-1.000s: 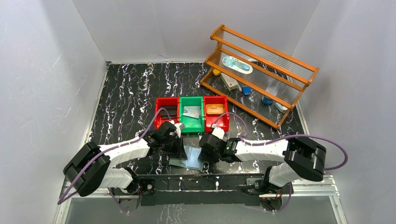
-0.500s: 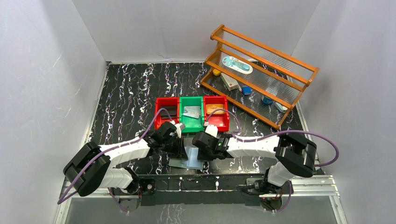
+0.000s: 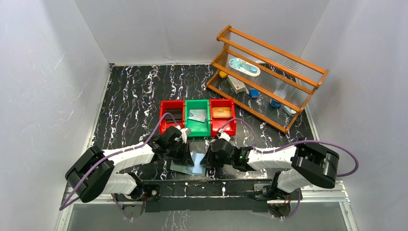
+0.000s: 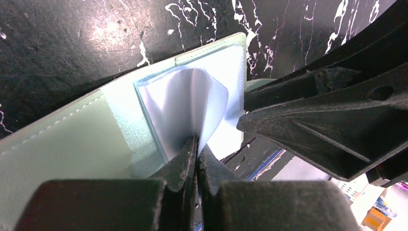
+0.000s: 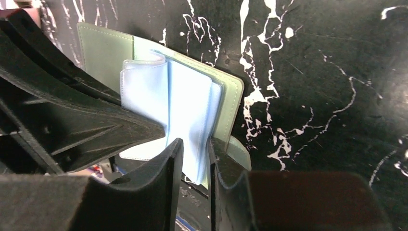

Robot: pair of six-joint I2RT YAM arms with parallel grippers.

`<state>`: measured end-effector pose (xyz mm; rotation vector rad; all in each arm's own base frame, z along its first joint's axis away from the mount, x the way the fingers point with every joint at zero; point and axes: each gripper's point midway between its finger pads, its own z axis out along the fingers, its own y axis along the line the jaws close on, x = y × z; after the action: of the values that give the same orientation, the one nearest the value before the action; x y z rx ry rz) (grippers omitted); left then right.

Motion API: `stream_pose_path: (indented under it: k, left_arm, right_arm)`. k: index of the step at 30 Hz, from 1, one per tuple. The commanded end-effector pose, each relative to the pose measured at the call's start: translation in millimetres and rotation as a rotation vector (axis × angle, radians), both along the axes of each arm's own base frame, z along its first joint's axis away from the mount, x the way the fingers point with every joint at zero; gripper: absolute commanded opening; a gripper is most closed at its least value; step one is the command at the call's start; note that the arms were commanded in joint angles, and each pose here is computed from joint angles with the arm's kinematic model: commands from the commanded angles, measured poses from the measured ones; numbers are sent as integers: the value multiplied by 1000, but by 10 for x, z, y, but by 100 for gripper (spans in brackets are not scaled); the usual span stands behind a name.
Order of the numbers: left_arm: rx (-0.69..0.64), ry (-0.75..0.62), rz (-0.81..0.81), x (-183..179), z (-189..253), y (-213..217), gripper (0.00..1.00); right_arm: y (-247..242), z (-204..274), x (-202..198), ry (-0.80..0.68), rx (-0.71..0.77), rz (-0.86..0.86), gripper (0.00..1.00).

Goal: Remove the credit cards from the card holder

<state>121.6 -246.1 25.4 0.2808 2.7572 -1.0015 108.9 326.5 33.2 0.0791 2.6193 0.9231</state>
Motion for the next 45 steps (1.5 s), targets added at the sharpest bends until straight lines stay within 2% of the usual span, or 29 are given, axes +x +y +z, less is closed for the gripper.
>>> stream_pose_path:
  k: [1, 6, 9, 11, 12, 14, 16, 20, 25, 29, 37, 40, 43, 45]
  left_arm:
    - [-8, 5, -3, -42, -5, 7, 0]
    - [-19, -5, -1, -32, 30, -4, 0]
    - [-26, -13, -1, -22, 58, -12, 0]
    - [-31, -23, 3, -8, 92, -16, 0]
    - [-40, -40, 4, 15, 164, -29, 1]
    - [-28, -108, 19, 130, 370, -13, 22]
    - [-6, -146, 25, 186, 483, 23, 33]
    - [80, -214, 43, 279, 632, 182, 52]
    - [249, -275, 157, 390, 591, 559, 68]
    - [333, -268, 264, 366, 444, 819, 75]
    - [344, -248, 370, 310, 350, 968, 80]
    - [335, -301, 415, 392, 514, 1018, 83]
    - [350, -395, 484, 528, 787, 1144, 98]
    - [380, -477, 524, 643, 1003, 1255, 98]
  right_arm:
    - [437, 583, -3, -9, 338, 50, 32]
    - [459, 608, -12, 7, 387, 43, 28]
    - [440, 527, -14, 24, 356, 36, 28]
    - [364, 517, 33, 0, 297, 16, 29]
    - [230, 487, 118, -35, 203, -22, 33]
    - [-8, 532, 233, -98, 100, -82, 40]
    - [-136, 576, 287, -128, 63, -116, 44]
    - [-363, 621, 327, -161, 2, -159, 50]
    - [-498, 587, 293, -152, -24, -175, 57]
    - [-479, 492, 240, -123, -41, -149, 60]
    - [-360, 371, 194, -95, -59, -94, 65]
    - [-392, 371, 252, -118, -102, -100, 69]
    - [-465, 515, 412, -194, -167, -131, 73]
    - [-553, 697, 578, -287, -228, -155, 78]
